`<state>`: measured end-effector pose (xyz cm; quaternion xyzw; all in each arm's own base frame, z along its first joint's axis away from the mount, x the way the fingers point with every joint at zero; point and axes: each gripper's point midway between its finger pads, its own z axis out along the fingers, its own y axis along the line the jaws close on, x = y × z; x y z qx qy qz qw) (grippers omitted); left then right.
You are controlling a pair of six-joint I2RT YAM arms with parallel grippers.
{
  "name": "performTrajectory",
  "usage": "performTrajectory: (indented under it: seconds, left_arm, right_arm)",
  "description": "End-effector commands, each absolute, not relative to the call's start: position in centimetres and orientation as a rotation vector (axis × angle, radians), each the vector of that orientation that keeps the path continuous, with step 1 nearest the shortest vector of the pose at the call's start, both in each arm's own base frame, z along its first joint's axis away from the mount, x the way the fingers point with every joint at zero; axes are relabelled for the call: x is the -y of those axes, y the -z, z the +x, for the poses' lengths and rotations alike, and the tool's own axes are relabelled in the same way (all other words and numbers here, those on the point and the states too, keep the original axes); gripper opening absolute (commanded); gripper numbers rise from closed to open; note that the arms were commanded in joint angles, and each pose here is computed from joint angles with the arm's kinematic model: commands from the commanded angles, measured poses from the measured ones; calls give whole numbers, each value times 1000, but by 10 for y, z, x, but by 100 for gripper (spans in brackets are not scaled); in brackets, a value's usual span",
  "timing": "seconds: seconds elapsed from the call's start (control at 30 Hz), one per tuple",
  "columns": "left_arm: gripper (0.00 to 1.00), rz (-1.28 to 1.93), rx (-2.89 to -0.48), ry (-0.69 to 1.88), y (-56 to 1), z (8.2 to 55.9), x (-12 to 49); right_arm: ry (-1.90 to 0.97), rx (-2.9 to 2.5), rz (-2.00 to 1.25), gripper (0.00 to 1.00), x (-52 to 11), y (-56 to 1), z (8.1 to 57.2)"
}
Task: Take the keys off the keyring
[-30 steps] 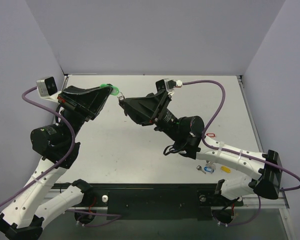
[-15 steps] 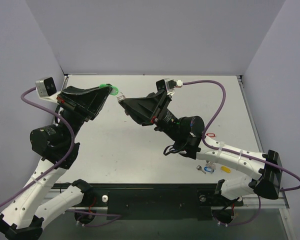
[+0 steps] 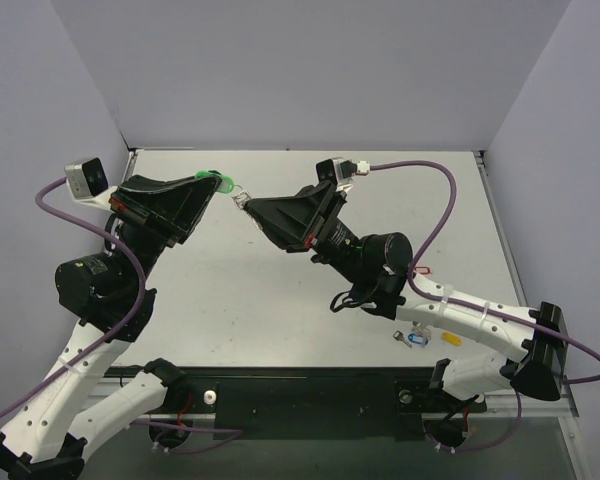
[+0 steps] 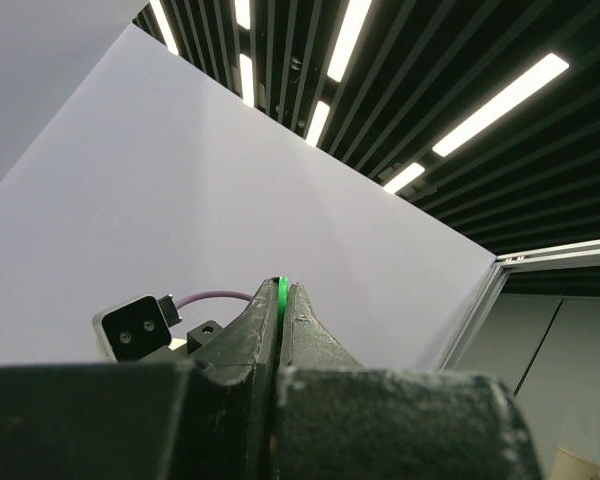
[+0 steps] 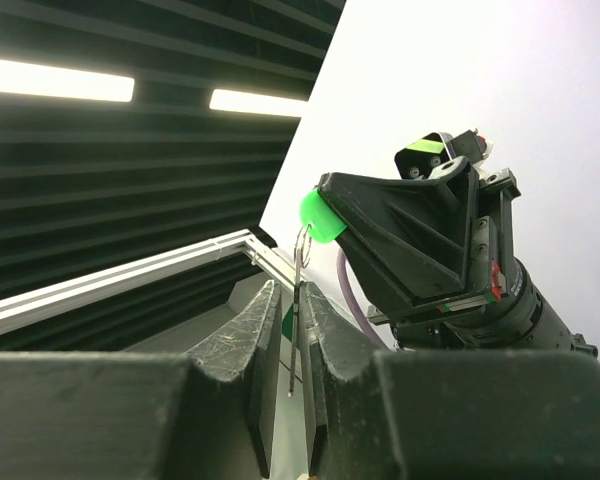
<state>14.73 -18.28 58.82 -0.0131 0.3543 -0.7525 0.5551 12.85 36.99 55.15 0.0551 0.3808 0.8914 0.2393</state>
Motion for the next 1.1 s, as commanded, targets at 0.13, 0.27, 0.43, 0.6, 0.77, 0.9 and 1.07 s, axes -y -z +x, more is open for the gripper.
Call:
performTrajectory:
  seconds: [0.13, 0.27, 0.43, 0.6, 0.77, 0.9, 1.07]
  left_arm:
    - [0, 5, -809, 1774, -593, 139, 181]
    - [0, 16, -810, 1774, -594, 138, 182]
    - [0, 24, -809, 1778, -594, 137, 183]
    - [0, 35, -805, 1779, -594, 136, 184]
    - [0, 33, -813, 1781, -592, 137, 185]
    - [0, 31, -811, 1777, -592, 138, 185]
    - [0, 42, -823, 1768, -589, 138, 186]
  right_arm:
    - [-2466, -906, 70, 8, -343, -581, 107]
    - [-2456, -921, 65, 8, -344, -579, 107]
    - [-2442, -946, 61, 8, -348, -576, 108]
    - [-2441, -946, 58, 10, -349, -577, 108]
    - [-2444, -943, 52, 11, -350, -580, 108]
    - [-2442, -948, 48, 10, -351, -580, 107]
    - [-2435, -966, 43, 0, -353, -576, 108]
